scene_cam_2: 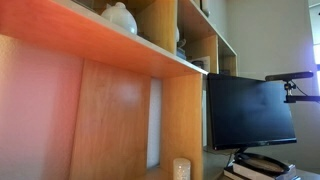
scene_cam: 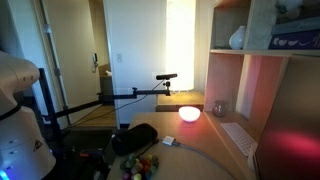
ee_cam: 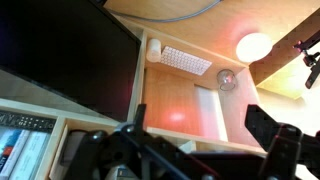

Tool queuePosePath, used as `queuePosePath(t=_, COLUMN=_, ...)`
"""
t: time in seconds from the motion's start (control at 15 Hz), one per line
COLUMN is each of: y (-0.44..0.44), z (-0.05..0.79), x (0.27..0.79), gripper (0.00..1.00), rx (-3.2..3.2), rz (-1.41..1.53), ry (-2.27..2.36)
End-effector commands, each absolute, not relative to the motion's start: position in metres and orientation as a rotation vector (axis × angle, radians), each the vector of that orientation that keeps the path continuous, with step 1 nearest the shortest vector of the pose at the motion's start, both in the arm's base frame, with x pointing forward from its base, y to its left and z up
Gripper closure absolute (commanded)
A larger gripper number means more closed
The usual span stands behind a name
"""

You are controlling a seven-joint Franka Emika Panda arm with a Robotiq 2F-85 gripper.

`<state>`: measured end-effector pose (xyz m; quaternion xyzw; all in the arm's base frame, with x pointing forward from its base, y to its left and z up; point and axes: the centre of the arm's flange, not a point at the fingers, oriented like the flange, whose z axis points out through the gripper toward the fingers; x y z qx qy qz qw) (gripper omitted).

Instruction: Pick up the white object from the second shelf from the right and place it on the table

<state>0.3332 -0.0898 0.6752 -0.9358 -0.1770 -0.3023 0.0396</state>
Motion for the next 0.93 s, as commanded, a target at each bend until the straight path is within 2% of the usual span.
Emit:
queuePosePath(t=0.0, y=-0.097, z=0.694, x=0.369, gripper=0.00, rx=-2.872, rz=-0.859, ry=-0.468)
queuePosePath(t=0.6, y=-0.098, z=0.706, x=0.409, gripper=0.00, rx=-2.918, rz=-0.842, ry=-0.430)
queuePosePath(t=0.87, y=-0.098, z=0.693, x=0.401, gripper=0.00, rx=-2.918, rz=-0.866, ry=-0.466)
